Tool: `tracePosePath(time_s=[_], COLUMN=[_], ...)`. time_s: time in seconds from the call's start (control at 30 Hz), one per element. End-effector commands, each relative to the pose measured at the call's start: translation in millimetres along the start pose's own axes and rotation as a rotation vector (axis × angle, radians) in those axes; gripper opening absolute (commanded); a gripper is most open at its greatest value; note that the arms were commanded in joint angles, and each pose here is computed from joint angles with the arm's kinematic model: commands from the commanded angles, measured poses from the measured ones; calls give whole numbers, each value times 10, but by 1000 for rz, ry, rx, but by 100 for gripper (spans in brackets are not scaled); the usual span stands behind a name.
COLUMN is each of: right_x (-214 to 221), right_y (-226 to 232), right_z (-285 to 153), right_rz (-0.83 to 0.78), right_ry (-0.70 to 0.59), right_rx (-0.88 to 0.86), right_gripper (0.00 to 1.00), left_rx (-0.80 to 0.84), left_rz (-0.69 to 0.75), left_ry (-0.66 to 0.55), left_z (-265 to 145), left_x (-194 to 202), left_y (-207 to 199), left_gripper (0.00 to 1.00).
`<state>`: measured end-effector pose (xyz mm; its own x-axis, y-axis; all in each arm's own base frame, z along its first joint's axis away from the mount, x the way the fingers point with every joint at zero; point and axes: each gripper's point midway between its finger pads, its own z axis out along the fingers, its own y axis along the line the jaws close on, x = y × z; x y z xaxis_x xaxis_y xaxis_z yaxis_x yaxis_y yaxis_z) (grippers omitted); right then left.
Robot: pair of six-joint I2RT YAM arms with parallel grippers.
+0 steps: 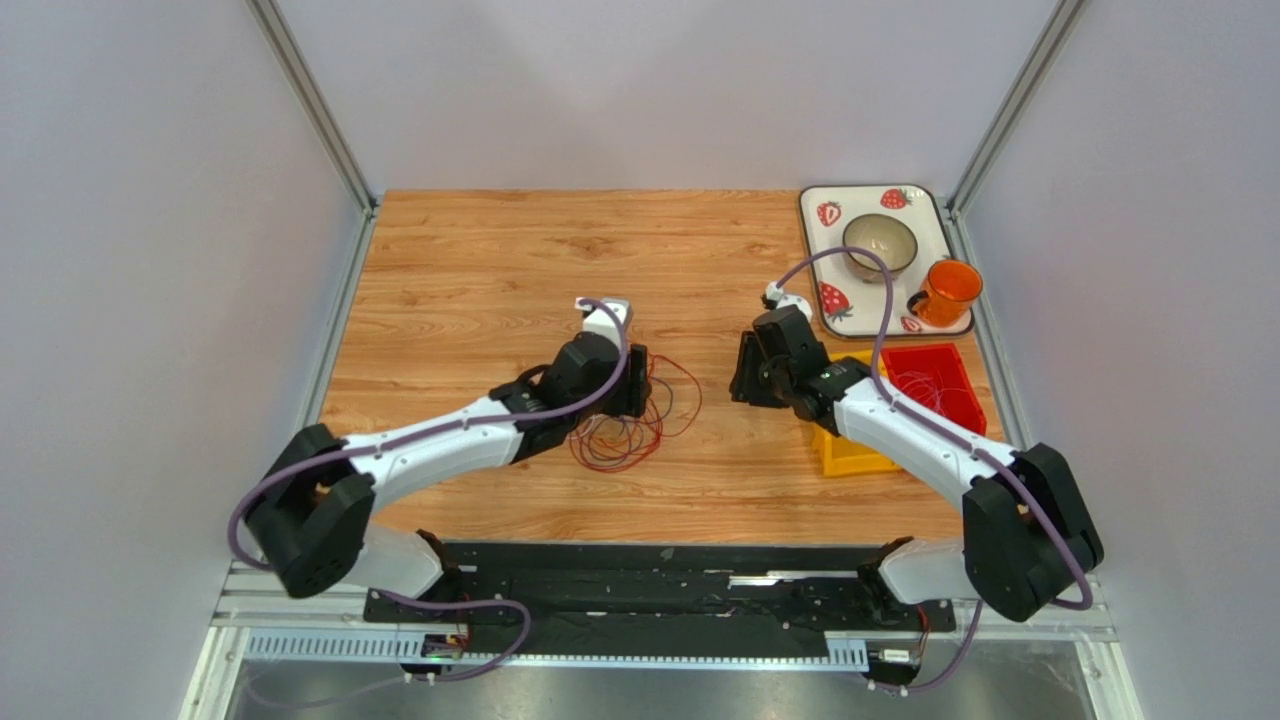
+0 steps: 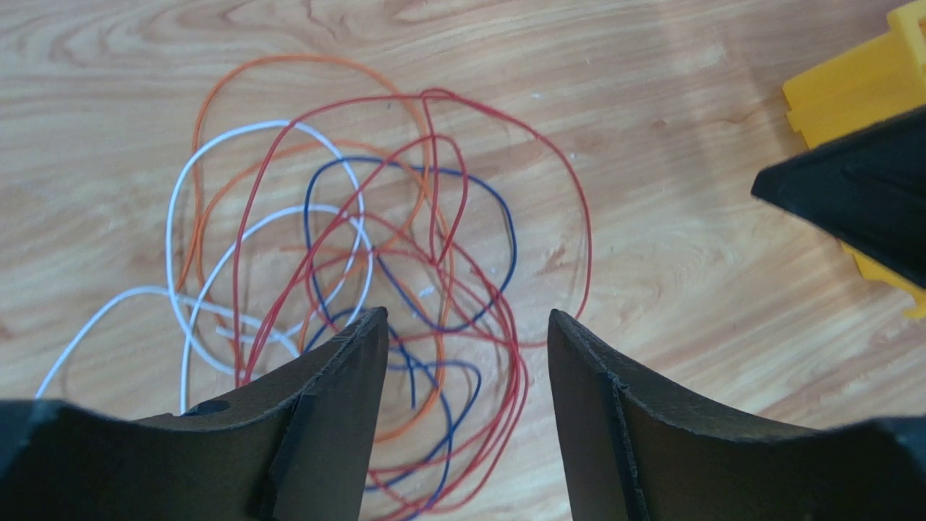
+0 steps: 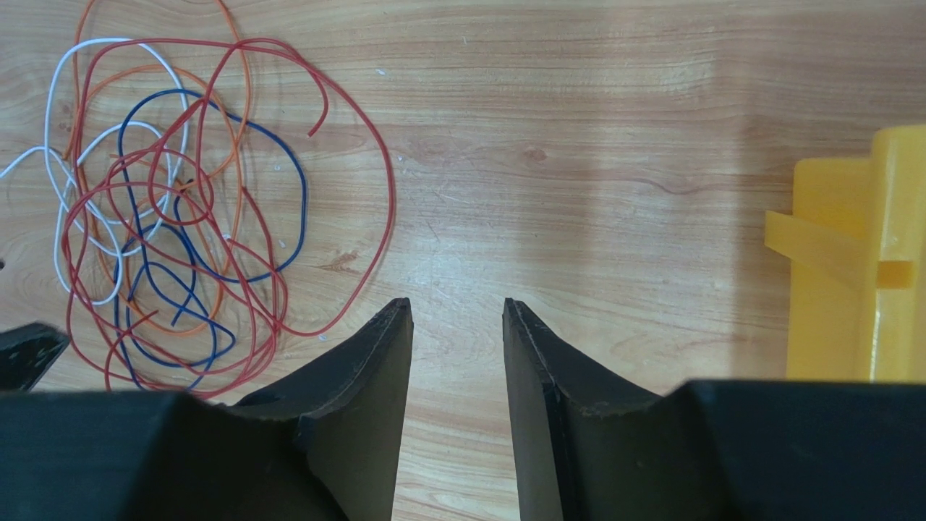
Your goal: Untangle the cables
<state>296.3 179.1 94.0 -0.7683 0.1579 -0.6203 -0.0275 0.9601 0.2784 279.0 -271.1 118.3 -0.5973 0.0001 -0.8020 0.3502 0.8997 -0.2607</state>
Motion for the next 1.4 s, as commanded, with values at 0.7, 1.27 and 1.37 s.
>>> tracePosePath(time_s=[0.7,1.27,1.37], right_x=[-123,-167,-219], right_y=[153,-10,-112], right_z=[113,20,-52], right_rz=[8,88,141], right_ry=[1,-52,-94], right_rx=[-86,-74,-91], right_gripper=[39,39,40], left_rx=[-32,554,576], left_rz=[124,200,172], left_ry=[-125,-544,-439], left_z=[-192,-2185,-1924], left_x=[-1179,-2443,-2041], left_y=[-359,-1268,-1236], left_gripper=[0,0,0])
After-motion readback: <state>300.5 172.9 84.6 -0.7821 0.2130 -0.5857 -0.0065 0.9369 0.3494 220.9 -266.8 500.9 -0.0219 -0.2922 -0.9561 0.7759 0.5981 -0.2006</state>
